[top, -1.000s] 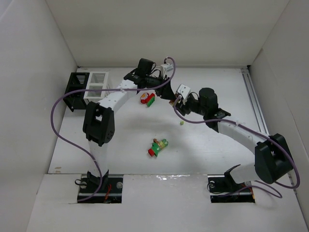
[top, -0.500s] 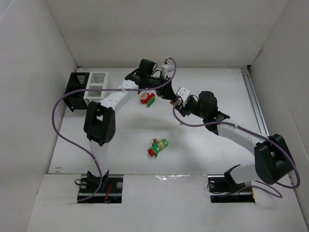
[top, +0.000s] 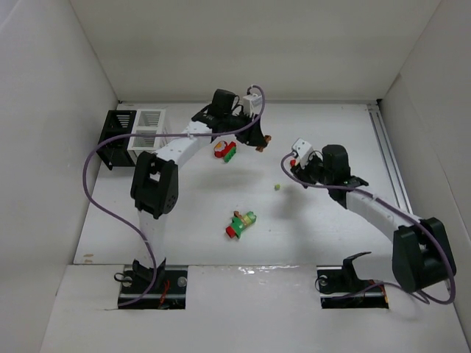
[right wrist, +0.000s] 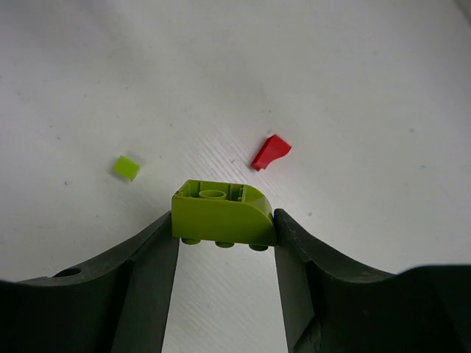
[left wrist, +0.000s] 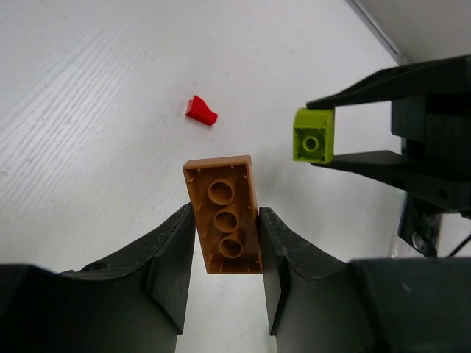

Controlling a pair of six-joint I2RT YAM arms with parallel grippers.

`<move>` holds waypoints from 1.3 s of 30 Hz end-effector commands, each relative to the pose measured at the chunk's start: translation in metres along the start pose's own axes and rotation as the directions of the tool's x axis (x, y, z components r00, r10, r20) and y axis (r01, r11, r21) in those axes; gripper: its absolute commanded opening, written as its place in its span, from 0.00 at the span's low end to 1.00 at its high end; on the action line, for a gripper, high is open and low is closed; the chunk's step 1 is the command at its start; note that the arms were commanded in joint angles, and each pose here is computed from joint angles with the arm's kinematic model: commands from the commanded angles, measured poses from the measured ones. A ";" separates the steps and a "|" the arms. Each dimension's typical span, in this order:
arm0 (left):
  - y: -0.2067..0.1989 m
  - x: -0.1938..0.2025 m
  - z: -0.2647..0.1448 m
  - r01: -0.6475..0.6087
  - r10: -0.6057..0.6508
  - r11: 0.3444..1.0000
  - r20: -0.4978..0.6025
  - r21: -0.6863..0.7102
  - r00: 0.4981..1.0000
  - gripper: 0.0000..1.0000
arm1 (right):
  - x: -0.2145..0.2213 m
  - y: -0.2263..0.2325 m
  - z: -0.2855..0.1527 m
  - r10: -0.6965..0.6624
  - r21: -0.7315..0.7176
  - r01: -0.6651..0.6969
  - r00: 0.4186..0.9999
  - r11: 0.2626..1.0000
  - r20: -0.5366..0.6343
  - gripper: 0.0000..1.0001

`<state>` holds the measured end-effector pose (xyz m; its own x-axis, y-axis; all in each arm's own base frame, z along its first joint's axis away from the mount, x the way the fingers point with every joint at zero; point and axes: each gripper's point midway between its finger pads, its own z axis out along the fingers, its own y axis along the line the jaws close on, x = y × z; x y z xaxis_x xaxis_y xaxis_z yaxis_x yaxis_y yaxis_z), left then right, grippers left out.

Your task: Sort the legos into containers by color

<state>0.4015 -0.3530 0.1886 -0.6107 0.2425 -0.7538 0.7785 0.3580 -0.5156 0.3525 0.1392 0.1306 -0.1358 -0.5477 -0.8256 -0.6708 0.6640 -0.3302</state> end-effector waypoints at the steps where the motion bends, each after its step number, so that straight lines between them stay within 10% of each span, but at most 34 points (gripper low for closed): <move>1: 0.019 -0.006 0.020 -0.025 0.025 0.990 0.002 -0.137 1.000 0.00 | 0.012 0.003 0.009 0.068 -0.067 -0.076 0.992 0.995 -0.111 0.00; 14: 0.068 0.018 0.069 -0.074 0.059 0.934 -0.054 -0.349 0.997 0.08 | 0.054 -0.017 0.032 0.190 -0.029 -0.212 0.921 0.977 -0.339 0.02; 19: 0.075 0.045 0.073 -0.058 0.022 0.937 -0.106 -0.345 0.994 0.22 | 0.068 -0.017 0.033 0.143 -0.027 -0.167 0.907 0.986 -0.396 0.45; 28: 0.061 0.028 0.053 -0.034 0.025 0.962 -0.037 -0.270 0.999 0.66 | 0.035 -0.030 0.035 0.132 -0.015 -0.140 0.959 0.990 -0.253 0.76; 39: 0.100 -0.026 -0.088 0.120 -0.002 0.832 0.214 -0.542 0.977 0.66 | -0.107 0.001 0.062 0.179 -0.248 -0.162 0.983 0.955 0.050 0.73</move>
<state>0.4510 -0.2842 0.1215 -0.6816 0.1457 -0.7170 0.5613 0.7329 -0.3846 0.3991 0.1698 0.1346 -0.3520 -0.4859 -0.8000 -0.7309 0.6766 -0.0894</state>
